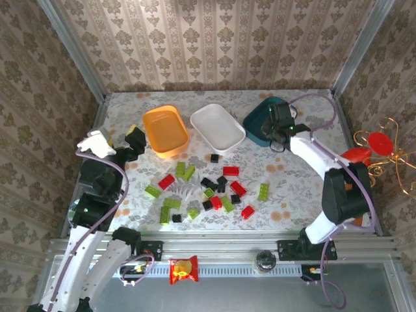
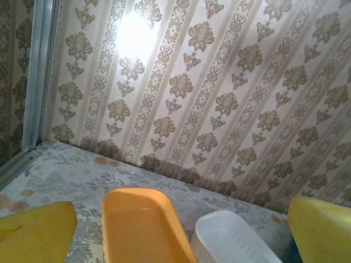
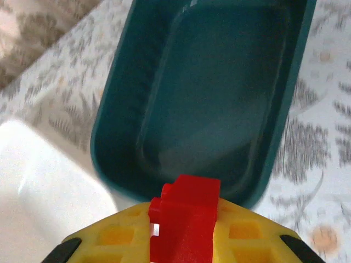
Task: Sort the legos into containers by color
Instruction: Place the lego in the container, then pick up the lego from the bottom-center of the table.
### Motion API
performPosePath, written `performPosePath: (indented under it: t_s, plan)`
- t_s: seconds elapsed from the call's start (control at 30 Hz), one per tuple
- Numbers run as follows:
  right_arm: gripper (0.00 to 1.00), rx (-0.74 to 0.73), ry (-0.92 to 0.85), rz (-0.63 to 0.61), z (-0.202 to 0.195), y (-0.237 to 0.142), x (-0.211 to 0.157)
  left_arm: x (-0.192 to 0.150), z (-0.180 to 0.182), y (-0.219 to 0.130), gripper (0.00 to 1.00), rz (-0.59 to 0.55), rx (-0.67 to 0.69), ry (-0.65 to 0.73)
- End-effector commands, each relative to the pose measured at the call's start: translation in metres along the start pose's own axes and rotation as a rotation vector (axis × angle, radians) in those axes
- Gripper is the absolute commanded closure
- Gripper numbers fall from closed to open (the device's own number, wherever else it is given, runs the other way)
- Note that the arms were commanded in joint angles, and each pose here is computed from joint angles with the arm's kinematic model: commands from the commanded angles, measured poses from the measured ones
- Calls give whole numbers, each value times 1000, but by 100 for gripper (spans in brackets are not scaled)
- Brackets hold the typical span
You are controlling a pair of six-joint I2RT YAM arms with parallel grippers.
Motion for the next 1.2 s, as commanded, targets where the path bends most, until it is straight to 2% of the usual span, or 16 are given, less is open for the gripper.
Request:
performPosePath:
  t_s: [0.0,0.07,0.17,0.27,0.37,0.47,0.57,0.6,0.63,0.7,0.8,0.9,1.03,1.17]
  plan:
    - [84,-28,-31,43,6,24,7,13,-3,-11,0,-49,-67,-120]
    - [76,-43,-35,71,9,37,11,14,-3,-15,0,-55,-88,-136]
    - [45,-54,-30,84,12,44,16,14,-5,-14,0,-34,-116,-124]
    - [34,-22,-29,65,17,32,22,13,-12,-6,0,7,-172,-121]
    - [31,2,-24,65,17,14,20,3,-6,1,0,46,-133,-172]
    - [30,3,-17,104,6,-5,4,-8,-2,7,0,80,-125,-180]
    - [28,-24,-41,152,-14,-23,-30,-23,-4,14,0,198,-133,-127]
    - [26,-47,-51,170,-24,-29,-43,-29,-4,17,0,243,-132,-115]
    - [19,-77,-60,196,-35,-33,-58,-36,-4,19,0,282,-134,-109]
    - [18,-121,-73,248,-56,-43,-84,-53,-2,22,0,344,-130,-120]
    - [17,-201,-88,306,-92,-60,-116,-80,2,22,0,412,-111,-143]
    - [18,-258,-97,334,-119,-76,-133,-111,9,20,0,486,-73,-167]
    - [21,-288,-125,369,-133,-84,-145,-146,13,18,2,586,-54,-201]
    - [24,-292,-179,408,-131,-77,-155,-160,11,17,4,635,-63,-172]
Point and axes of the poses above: each hand's point on the last joint's axis, 136 mm out from that joint toward the fingers, its own y axis out along the fingers, its own z axis along the line the jaws close on, x = y × z, the point moved 5 cm from there along -y, back along the fingers, and after that the axes turned 10 degrees about y, right-handed, at the moved point
